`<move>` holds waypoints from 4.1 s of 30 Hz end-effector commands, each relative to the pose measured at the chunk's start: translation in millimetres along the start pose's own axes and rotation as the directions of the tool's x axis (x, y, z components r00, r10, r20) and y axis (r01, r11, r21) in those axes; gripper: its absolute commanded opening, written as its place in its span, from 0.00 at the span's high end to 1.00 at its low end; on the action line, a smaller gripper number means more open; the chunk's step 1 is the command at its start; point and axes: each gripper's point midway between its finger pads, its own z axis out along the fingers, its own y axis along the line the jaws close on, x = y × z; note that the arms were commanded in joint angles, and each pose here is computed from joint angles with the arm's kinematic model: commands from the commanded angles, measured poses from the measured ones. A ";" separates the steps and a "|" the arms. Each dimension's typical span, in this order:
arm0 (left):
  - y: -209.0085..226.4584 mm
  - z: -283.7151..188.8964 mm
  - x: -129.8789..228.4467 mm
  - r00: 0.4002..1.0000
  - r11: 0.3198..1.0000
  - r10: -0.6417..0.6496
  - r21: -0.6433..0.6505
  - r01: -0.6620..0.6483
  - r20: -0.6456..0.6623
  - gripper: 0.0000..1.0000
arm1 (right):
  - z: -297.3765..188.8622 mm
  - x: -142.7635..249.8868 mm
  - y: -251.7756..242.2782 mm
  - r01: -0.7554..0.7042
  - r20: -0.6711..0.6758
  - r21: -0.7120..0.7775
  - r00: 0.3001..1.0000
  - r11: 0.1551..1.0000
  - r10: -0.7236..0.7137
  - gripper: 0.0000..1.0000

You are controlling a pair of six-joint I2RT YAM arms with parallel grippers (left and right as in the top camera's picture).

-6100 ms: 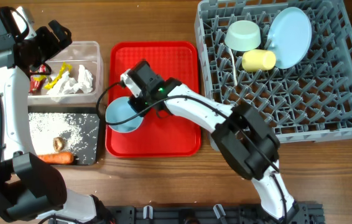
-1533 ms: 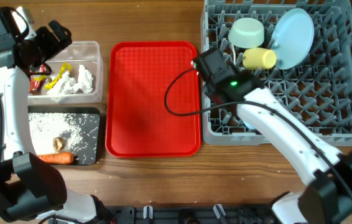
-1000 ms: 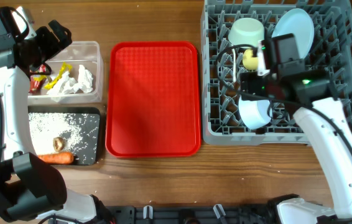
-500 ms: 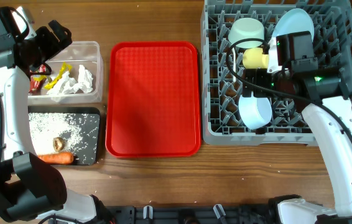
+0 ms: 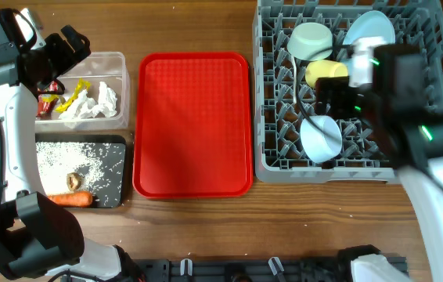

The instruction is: Sort waste into correct bins and load items into the dishwasher rack

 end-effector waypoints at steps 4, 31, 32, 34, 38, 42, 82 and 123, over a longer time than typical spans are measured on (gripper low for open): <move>-2.1 -8.5 -8.8 0.999 1.000 0.007 0.001 -0.007 0.031 0.00 | -176.3 -48.2 -6.5 -0.003 0.584 -0.014 0.812 1.000 0.011 0.00; -2.1 -8.5 -8.8 0.999 1.000 0.007 0.001 -0.007 0.031 0.00 | -58.6 101.6 -39.2 -0.235 0.792 -0.119 0.564 0.965 0.235 0.00; -2.0 -8.5 -9.0 0.999 1.000 0.007 0.001 -0.007 0.032 0.00 | -50.4 107.2 -39.5 -0.237 0.786 -0.116 0.572 0.965 0.235 0.00; -2.1 -8.5 -8.9 0.999 1.000 0.008 0.001 -0.008 0.031 0.00 | -41.1 113.9 -39.9 -0.238 0.774 -0.110 0.588 0.965 0.233 0.00; -2.1 -8.5 -8.9 0.999 1.000 0.008 0.001 -0.008 0.031 0.00 | -17.8 133.1 -42.4 -0.241 0.733 -0.069 0.646 0.968 0.213 0.00; -2.0 -8.5 -9.0 0.999 1.000 0.007 0.001 -0.007 0.032 0.00 | -5.4 145.6 -42.3 -0.232 0.685 -0.040 0.702 0.972 0.196 0.00; -1.4 -8.6 -8.3 1.000 1.000 0.006 -0.001 -0.006 0.028 0.00 | 5.5 156.3 -36.3 -0.150 0.636 0.001 0.763 0.989 0.116 0.00; -19.4 -213.3 129.1 0.460 0.926 0.036 0.143 -0.348 0.887 0.00 | 5.5 156.3 -36.3 -0.150 0.636 0.001 0.763 0.989 0.115 0.00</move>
